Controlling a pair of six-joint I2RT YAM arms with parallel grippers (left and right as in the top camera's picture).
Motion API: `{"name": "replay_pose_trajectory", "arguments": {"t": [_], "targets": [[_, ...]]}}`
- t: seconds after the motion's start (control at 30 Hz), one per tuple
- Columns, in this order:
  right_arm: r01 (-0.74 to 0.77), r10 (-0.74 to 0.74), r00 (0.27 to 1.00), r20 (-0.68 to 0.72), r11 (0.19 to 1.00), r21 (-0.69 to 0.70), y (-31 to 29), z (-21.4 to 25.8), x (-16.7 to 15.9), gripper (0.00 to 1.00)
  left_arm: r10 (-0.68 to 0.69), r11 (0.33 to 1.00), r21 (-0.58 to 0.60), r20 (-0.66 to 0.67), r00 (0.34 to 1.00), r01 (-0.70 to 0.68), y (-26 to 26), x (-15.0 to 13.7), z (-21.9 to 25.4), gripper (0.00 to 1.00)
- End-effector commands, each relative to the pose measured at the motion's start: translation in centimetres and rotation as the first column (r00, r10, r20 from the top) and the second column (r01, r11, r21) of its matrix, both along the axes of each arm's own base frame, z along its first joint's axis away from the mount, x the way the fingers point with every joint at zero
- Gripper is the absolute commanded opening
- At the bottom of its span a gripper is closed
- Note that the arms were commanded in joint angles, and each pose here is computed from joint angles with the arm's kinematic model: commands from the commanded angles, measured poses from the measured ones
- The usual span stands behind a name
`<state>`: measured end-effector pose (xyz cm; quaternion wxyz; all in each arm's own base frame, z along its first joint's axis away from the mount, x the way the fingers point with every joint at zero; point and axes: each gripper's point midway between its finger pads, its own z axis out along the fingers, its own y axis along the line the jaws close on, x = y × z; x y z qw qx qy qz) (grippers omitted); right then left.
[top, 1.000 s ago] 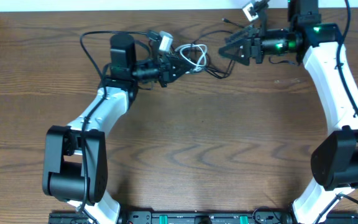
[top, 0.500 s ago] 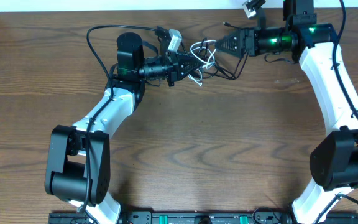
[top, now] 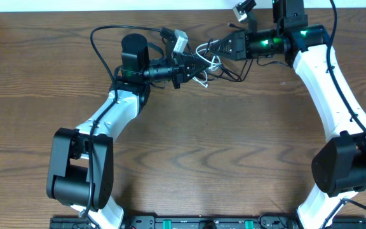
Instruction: Untangle cables
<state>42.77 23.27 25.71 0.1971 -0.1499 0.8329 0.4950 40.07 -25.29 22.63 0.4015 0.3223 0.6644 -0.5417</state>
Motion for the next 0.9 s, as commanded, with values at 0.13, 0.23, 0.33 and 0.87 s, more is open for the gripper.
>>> {"name": "replay_pose_trajectory", "arguments": {"t": [0.13, 0.23, 0.33, 0.87], "targets": [[0.025, -0.024, 0.999, 0.020, 0.999, -0.023, -0.2, 0.3, 0.4, 0.01, -0.028, 1.000, -0.012, 0.046, 0.999, 0.028, -0.4, -0.8, 1.5, 0.07], [0.035, -0.034, 0.999, 0.023, 0.999, -0.034, -0.4, 0.2, 0.6, 0.01, -0.028, 1.000, -0.012, 0.046, 0.999, 0.028, -0.4, -0.8, 1.5, 0.07], [0.049, -0.048, 0.998, 0.028, 0.998, -0.040, -0.8, 0.1, 0.9, 0.01, -0.017, 1.000, -0.011, 0.045, 0.999, 0.017, 0.0, -0.5, 1.5, 0.07], [0.330, -0.329, 0.944, 0.027, 0.944, -0.008, -15.0, 0.6, 5.5, 0.01, 0.386, 0.883, 0.369, -0.212, 0.898, -0.292, 12.2, 2.3, -9.8, 0.08]]}}
